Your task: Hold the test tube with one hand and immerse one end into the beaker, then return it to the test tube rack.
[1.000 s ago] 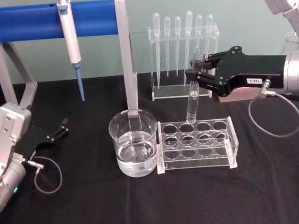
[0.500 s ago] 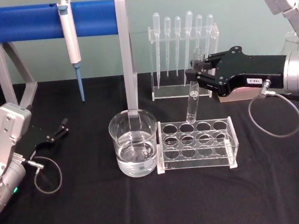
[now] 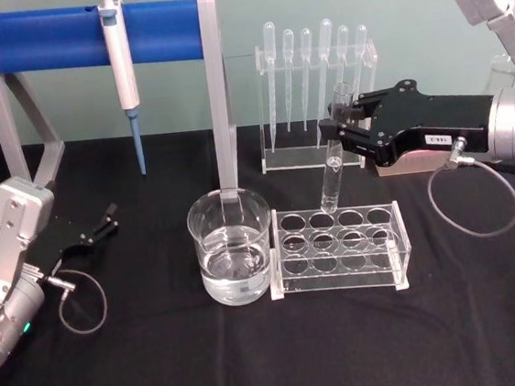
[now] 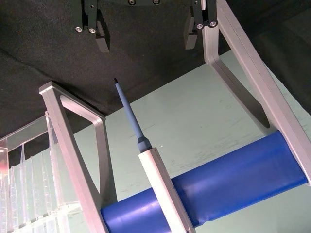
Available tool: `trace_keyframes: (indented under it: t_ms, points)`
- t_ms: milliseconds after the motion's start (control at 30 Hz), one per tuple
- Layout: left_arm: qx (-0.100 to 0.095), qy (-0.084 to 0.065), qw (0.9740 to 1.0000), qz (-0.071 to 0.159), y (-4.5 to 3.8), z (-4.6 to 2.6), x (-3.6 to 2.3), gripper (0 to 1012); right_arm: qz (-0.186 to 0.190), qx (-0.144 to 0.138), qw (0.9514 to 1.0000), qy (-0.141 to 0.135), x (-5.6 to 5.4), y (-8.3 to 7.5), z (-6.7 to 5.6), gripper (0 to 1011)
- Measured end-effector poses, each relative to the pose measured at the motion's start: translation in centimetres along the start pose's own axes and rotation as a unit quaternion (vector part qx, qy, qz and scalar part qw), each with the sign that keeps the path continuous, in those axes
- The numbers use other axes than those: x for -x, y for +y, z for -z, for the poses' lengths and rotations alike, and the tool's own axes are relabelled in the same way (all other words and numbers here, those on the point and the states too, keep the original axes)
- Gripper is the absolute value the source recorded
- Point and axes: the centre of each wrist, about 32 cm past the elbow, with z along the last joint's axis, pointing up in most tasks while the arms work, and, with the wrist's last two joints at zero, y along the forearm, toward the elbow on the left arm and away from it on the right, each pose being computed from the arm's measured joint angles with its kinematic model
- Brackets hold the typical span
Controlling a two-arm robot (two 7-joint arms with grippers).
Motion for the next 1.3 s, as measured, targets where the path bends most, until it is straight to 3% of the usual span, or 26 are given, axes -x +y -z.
trace_keyframes:
  t_ms: [1300]
  points:
    - [0.0,0.0,1.0,0.0,0.0,0.0,0.0,1000,0.0,0.0,1.0,0.0,0.0,0.0,0.0,224]
